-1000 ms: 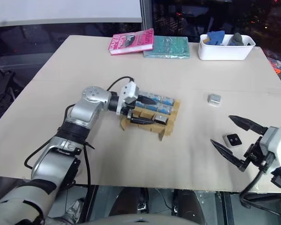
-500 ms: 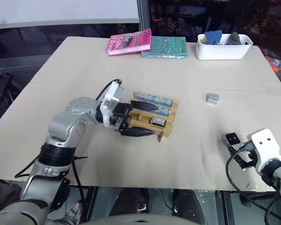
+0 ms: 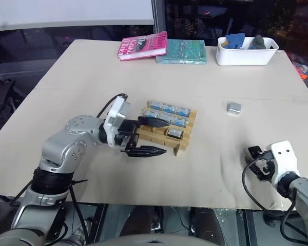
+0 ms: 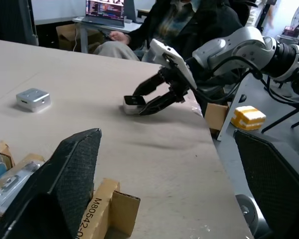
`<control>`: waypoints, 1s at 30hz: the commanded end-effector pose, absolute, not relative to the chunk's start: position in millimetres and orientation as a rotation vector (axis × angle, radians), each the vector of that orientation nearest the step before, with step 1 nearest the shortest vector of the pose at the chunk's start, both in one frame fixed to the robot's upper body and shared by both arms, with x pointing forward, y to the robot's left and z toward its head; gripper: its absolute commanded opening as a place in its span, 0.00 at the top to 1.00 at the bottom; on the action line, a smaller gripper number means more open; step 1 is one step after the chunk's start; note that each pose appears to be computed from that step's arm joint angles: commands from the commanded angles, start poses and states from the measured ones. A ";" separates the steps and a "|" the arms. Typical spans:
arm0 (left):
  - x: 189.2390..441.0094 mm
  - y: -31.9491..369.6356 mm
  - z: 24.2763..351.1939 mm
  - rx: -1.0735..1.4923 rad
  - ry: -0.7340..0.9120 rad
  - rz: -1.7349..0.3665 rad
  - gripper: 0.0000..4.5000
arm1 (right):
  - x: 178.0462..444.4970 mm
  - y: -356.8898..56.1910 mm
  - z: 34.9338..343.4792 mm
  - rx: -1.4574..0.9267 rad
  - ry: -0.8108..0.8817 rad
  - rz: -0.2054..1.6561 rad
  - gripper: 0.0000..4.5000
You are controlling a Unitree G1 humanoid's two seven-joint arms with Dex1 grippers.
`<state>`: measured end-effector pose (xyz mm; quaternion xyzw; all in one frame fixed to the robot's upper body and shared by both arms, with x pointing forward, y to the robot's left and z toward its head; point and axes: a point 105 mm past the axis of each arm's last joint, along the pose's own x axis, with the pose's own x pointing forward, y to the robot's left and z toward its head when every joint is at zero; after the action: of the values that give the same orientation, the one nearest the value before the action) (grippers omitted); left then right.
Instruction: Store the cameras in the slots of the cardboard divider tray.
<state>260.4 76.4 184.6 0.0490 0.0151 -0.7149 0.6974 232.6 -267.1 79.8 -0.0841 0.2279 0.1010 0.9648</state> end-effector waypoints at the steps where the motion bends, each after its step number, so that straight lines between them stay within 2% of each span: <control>1: 255.9 76.1 194.2 0.118 -0.002 -1.602 0.01 | 236.7 -266.4 85.2 -0.197 0.438 0.214 0.58; 5: 263.3 76.3 198.0 0.051 0.002 -1.532 0.01 | 239.9 -259.1 96.6 -0.262 0.373 0.259 0.59; 7: 267.2 73.0 203.4 -0.055 0.029 -1.492 0.01 | 240.7 -238.4 119.2 -0.386 0.232 0.369 0.59; 12: 259.1 61.4 214.0 -0.354 0.267 -1.573 0.01 | 224.7 -161.9 170.8 -0.624 -0.127 0.694 0.59; 16: 256.8 46.2 205.8 -0.379 0.396 -1.565 0.01 | 217.7 -128.5 193.3 -0.681 -0.295 0.793 0.59; 22: 261.8 28.0 212.3 -0.478 0.440 -1.540 0.01 | 211.1 -114.2 203.7 -0.718 -0.356 0.837 0.59; 30: 263.3 26.1 210.8 -0.478 0.467 -1.517 0.01 | 208.8 -110.9 205.4 -0.732 -0.366 0.841 0.59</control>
<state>265.8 24.5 202.3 -0.2113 0.2212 -0.6656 0.6807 215.8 -117.2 193.7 -0.3338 -0.1437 0.3949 0.8438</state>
